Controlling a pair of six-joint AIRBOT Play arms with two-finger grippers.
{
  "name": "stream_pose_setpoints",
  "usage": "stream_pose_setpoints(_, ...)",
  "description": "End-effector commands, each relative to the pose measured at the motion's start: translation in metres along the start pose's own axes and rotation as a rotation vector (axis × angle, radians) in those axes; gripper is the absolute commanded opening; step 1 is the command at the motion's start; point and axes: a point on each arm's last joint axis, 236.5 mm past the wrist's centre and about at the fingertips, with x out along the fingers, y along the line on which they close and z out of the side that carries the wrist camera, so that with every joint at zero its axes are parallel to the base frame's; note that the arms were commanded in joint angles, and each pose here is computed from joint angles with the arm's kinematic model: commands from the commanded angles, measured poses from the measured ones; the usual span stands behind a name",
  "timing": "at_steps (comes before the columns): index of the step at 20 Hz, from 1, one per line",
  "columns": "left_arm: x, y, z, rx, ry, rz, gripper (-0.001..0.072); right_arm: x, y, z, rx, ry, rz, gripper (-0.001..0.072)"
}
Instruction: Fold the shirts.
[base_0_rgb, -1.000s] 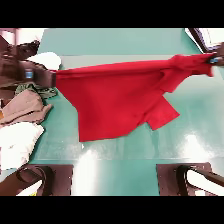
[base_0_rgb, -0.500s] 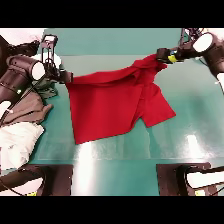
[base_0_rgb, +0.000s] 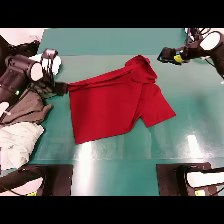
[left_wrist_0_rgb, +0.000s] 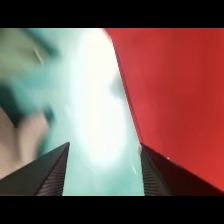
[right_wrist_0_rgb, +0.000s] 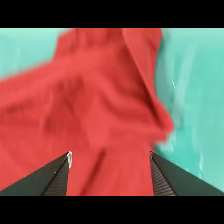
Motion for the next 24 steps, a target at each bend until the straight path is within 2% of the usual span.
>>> stream_pose_setpoints(1, 0.013, -0.026, -0.078, -0.056, 0.169, -0.123, 0.0501, -0.024, -0.002, -0.046, -0.064, 0.192, 0.003, 0.0552)
stream_pose_setpoints(5, 0.025, -0.041, -0.152, -0.163, 0.241, -0.211, 0.0501, -0.038, 0.009, -0.053, -0.089, 0.213, 0.015, 0.0552)
stream_pose_setpoints(9, 0.038, -0.065, -0.192, -0.239, 0.306, -0.312, 0.0501, -0.043, 0.014, -0.055, -0.097, 0.219, 0.023, 0.0552)
stream_pose_setpoints(17, 0.052, -0.081, -0.180, -0.319, 0.234, -0.384, 0.0500, -0.044, 0.014, -0.063, -0.096, 0.253, 0.024, 0.0552)
stream_pose_setpoints(24, 0.060, -0.080, -0.183, -0.331, 0.224, -0.379, 0.0500, -0.044, 0.014, -0.063, -0.095, 0.253, 0.024, 0.0552)
